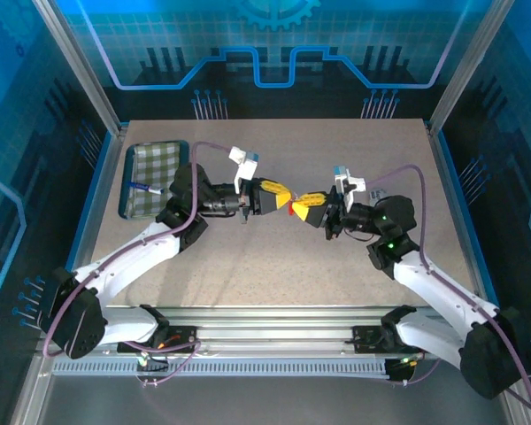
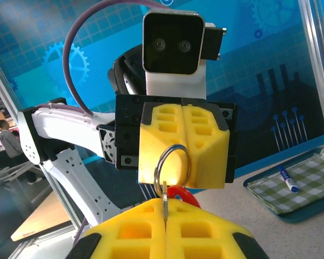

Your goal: Remove the keys from the keyring

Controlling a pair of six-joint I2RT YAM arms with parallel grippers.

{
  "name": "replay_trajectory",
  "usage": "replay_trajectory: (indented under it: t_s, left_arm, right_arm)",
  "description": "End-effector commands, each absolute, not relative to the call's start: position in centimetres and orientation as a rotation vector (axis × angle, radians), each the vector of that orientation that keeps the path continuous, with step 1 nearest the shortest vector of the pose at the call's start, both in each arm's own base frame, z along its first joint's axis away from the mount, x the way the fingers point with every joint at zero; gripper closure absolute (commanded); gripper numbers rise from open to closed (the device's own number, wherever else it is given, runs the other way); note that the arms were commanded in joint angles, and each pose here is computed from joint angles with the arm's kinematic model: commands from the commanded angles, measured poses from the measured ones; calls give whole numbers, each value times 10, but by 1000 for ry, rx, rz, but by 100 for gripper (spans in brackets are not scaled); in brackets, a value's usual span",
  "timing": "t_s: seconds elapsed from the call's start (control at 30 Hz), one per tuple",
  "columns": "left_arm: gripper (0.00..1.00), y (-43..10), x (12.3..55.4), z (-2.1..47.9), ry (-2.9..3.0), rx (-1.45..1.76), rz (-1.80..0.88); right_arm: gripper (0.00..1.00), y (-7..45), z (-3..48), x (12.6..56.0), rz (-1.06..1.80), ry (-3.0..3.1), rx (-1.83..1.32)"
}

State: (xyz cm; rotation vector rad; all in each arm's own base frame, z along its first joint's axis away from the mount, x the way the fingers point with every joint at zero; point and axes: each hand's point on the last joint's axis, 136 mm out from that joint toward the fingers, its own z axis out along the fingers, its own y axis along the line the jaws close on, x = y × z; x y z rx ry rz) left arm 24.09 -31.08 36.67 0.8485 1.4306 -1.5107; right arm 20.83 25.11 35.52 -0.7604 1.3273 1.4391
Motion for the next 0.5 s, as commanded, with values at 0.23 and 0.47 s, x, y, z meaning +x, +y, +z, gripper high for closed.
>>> replay_trajectory:
  t_s: [0.23,0.47]
  left_arm:
    - [94,-306,237,376,1374,826,-1507]
    - [81,-306,237,371,1383,828,-1518]
  right_arm:
    - [100,247,365,206,1350,1336,-797]
    - [100,246,371,202,1342,1340,-815]
